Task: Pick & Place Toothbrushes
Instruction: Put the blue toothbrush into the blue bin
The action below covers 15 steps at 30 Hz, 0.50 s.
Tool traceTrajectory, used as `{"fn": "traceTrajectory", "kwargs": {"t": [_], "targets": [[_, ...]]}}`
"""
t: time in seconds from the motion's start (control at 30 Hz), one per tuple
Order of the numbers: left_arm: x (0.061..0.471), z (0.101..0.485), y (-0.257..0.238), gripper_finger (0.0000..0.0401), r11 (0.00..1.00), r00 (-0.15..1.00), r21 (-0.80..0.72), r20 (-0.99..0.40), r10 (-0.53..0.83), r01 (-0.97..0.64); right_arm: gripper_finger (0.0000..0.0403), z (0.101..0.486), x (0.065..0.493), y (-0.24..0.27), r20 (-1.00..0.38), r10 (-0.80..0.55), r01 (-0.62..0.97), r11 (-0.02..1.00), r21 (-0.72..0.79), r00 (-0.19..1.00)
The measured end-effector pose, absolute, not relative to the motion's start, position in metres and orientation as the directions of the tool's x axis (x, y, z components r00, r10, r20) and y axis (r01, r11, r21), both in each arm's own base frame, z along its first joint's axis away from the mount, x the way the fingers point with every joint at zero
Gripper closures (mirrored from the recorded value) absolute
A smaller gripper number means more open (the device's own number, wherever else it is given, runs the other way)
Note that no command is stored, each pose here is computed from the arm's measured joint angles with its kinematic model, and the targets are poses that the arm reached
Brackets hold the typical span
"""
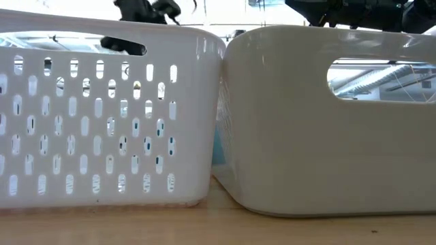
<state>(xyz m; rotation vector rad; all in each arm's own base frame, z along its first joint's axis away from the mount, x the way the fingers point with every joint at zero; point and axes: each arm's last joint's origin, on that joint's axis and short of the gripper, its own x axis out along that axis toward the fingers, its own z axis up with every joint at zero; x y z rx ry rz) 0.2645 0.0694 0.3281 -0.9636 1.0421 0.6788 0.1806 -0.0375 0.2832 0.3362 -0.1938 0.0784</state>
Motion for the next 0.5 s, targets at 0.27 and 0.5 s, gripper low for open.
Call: {"fn": "traceTrajectory", "kwargs": {"t": [0.27,0.5], "targets": [[0.253,0.349,0.026,0.0208,0.563,0.417,-0.208,-0.867,0.274,-0.800,0.0403,0.284,0.180,-0.038,0.212,0.044,-0.101,0.959,0.264,0.976],[0.252,0.353,0.011,0.0208,0.579,0.405,-0.064,-0.777,0.483,-0.813,0.0403,0.284,0.180,-0.038,0.208,0.032,-0.089,0.958,0.274,0.978]]}}
